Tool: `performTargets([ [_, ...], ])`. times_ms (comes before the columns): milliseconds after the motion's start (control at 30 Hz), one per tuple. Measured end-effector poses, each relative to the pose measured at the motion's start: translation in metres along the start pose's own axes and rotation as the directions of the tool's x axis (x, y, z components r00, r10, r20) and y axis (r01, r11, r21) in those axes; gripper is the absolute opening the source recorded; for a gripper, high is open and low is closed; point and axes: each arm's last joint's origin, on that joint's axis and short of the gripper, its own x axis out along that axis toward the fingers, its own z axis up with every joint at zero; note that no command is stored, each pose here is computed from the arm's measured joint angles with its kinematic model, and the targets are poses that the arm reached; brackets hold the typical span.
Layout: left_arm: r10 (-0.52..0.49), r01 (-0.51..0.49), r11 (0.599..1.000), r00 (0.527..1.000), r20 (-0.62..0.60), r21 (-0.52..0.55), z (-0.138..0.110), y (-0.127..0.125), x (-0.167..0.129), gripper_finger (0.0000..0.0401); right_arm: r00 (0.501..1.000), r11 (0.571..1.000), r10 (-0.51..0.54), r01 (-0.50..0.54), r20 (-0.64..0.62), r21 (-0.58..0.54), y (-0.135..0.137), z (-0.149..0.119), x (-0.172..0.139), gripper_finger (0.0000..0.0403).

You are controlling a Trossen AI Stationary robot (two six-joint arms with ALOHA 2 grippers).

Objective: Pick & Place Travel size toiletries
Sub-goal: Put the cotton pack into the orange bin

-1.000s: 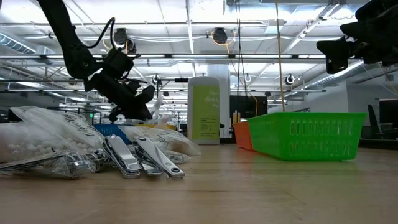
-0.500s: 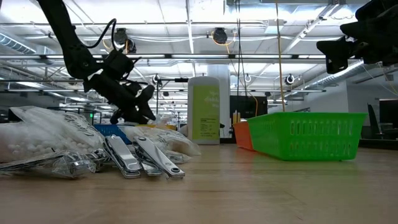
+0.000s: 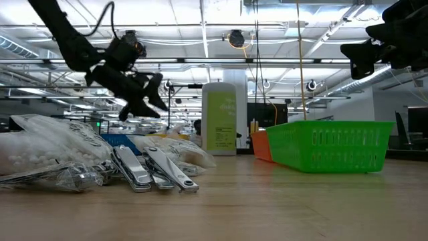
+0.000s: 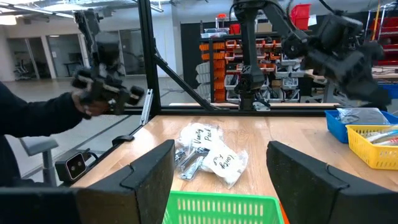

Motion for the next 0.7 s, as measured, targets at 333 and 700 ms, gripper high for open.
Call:
performTargets([
  [333,-0.565,0.569,0.822,0.820,-0.088,0.018,0.008,-0.087,-0.069,0.0189,1.000,1.000,0.000,0.000,0.000,0.000,0.000,0.000,0.000,0.0242],
  [700,-0.827,0.876,0.467,0.480,-0.292,0.117,-0.058,-0.184,-0.144,0.0187,1.000,1.000,0.000,0.000,0.000,0.000,0.000,0.000,0.000,0.0242],
])
